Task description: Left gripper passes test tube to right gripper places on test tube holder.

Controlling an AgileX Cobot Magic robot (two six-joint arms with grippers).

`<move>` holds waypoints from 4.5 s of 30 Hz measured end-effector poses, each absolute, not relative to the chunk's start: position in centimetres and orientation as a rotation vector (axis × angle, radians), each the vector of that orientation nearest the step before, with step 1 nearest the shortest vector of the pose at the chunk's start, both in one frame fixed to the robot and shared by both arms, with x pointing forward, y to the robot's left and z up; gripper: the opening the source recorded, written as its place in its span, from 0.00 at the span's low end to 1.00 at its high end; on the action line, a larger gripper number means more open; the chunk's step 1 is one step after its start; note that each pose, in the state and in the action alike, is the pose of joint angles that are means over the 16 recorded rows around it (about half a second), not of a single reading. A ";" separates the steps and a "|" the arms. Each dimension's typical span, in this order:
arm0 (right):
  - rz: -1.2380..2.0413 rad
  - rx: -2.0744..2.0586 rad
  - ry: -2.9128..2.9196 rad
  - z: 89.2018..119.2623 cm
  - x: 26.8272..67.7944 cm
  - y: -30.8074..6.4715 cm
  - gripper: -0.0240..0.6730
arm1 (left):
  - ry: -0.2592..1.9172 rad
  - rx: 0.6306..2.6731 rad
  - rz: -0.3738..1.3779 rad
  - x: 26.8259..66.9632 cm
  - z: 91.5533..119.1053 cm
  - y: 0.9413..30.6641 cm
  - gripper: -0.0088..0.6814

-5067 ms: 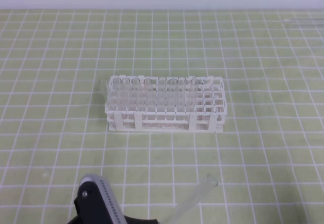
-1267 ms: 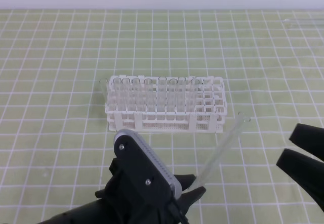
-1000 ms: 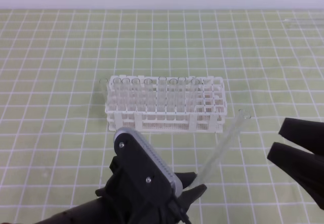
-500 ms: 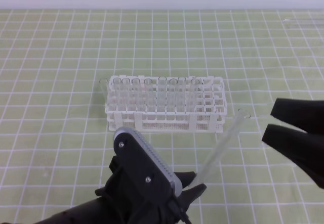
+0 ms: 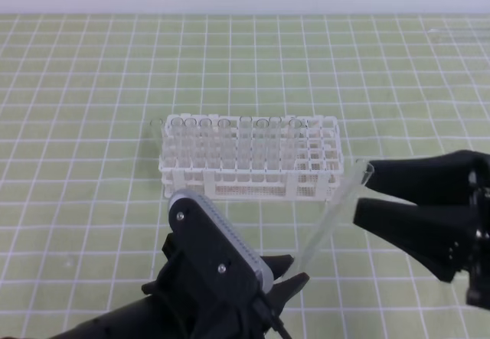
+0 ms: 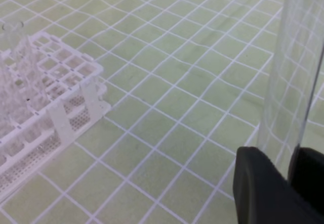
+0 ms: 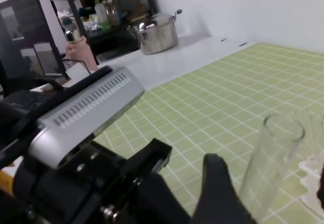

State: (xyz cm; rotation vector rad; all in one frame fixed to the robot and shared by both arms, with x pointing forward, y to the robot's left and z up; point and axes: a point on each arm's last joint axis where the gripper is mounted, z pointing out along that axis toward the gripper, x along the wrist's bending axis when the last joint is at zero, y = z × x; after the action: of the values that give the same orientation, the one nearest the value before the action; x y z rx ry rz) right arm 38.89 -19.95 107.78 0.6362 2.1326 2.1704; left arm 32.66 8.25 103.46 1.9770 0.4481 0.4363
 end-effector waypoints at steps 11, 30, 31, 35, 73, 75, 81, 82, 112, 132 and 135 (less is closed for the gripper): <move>2.166 0.600 2.189 108.0 40.8 -18.5 0.55 | 0.492 1.955 0.463 33.0 103.6 8.4 0.06; 2.145 0.567 2.190 108.6 42.3 -17.9 0.44 | 0.634 1.878 0.497 33.7 103.9 8.8 0.06; 2.145 0.568 2.189 108.7 42.5 -17.8 0.44 | 0.636 1.877 0.497 33.7 103.9 8.8 0.06; 2.159 0.571 2.194 108.9 43.0 -17.7 0.44 | 0.641 1.869 0.501 33.8 104.1 8.8 0.06; 2.252 0.514 2.205 110.4 45.7 -16.8 0.43 | 0.673 1.820 0.544 34.2 104.9 8.7 0.06; 2.252 0.514 2.205 110.4 45.7 -16.8 0.43 | 0.674 1.816 0.545 34.2 105.0 8.7 0.06; 2.254 0.510 2.208 110.5 45.6 -16.7 0.45 | 0.693 1.805 0.536 34.3 105.2 8.5 0.08; 2.255 0.508 2.209 110.5 45.6 -16.6 0.45 | 0.699 1.805 0.532 34.4 105.2 8.5 0.09; 2.207 0.547 2.249 109.7 45.8 -15.3 0.53 | 0.778 1.803 0.508 34.9 104.4 7.2 0.10; 2.257 0.452 2.230 111.2 46.8 -14.8 0.52 | 0.771 1.786 0.511 35.0 105.0 6.9 0.09; 2.259 0.445 2.228 111.3 46.8 -14.8 0.49 | 0.770 1.783 0.518 35.0 105.0 7.0 0.08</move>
State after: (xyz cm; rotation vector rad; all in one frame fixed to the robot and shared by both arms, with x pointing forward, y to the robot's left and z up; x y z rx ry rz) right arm 46.83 -14.77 111.29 0.4448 2.2282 2.2590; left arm 35.03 6.96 105.03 1.7831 0.7704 0.5180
